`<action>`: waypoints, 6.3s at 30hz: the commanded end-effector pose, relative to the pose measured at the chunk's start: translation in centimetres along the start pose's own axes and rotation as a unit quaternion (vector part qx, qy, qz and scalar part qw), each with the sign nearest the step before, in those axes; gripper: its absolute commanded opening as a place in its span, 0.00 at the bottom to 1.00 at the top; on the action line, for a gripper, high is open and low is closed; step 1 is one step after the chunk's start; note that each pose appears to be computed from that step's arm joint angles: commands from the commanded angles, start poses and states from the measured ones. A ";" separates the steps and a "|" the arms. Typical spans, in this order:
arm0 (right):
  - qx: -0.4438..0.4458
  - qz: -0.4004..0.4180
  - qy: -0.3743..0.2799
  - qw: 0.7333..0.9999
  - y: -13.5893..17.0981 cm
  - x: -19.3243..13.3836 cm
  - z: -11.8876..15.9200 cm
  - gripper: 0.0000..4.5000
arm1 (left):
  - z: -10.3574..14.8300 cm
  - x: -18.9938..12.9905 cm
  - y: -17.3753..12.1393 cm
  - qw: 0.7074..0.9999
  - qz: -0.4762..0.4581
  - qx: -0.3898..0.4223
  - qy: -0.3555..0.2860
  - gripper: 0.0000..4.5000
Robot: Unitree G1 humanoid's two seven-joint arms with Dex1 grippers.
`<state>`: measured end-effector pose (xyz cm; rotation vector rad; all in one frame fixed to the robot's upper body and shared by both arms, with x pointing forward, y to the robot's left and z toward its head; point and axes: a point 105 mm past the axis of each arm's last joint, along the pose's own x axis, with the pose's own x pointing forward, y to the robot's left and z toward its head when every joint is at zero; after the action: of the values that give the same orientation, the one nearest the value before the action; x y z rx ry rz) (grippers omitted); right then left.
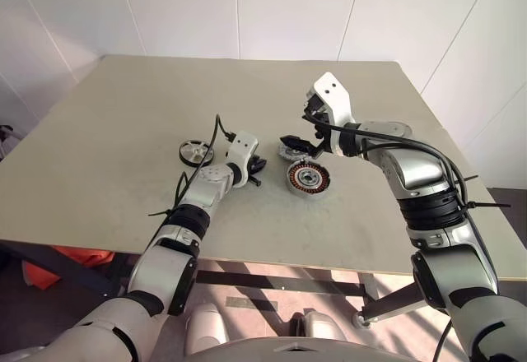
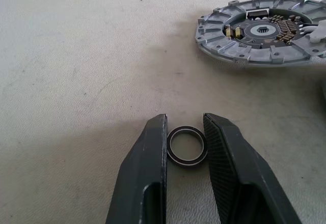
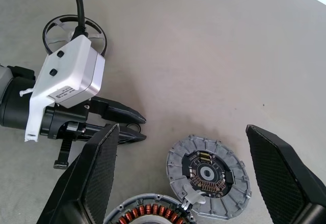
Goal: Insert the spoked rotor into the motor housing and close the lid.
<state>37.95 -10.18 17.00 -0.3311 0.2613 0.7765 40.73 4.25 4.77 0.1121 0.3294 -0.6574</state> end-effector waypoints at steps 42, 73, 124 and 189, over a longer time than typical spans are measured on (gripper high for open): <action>-0.177 0.038 -0.134 0.974 -0.9 -11.5 6.9 1.00 | 5.3 0.6 -11.1 0.948 -0.303 0.088 -0.043 0.22; -0.177 0.041 0.102 0.978 -3.1 -9.5 -7.6 1.00 | 6.6 1.9 -12.8 0.950 -0.296 0.080 -0.058 0.22; -0.075 -0.033 0.026 0.996 -2.6 -4.0 -4.5 0.27 | 2.1 -12.9 10.5 0.934 0.172 -0.257 -0.177 0.70; -0.145 -0.233 0.173 0.946 -12.5 -9.8 -9.0 0.27 | 4.4 -2.7 -11.8 0.800 -0.344 -0.490 0.032 0.09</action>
<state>39.18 -28.04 12.67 -0.7540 0.4411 0.2986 32.80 -3.73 8.86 -1.0409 0.7651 -1.0648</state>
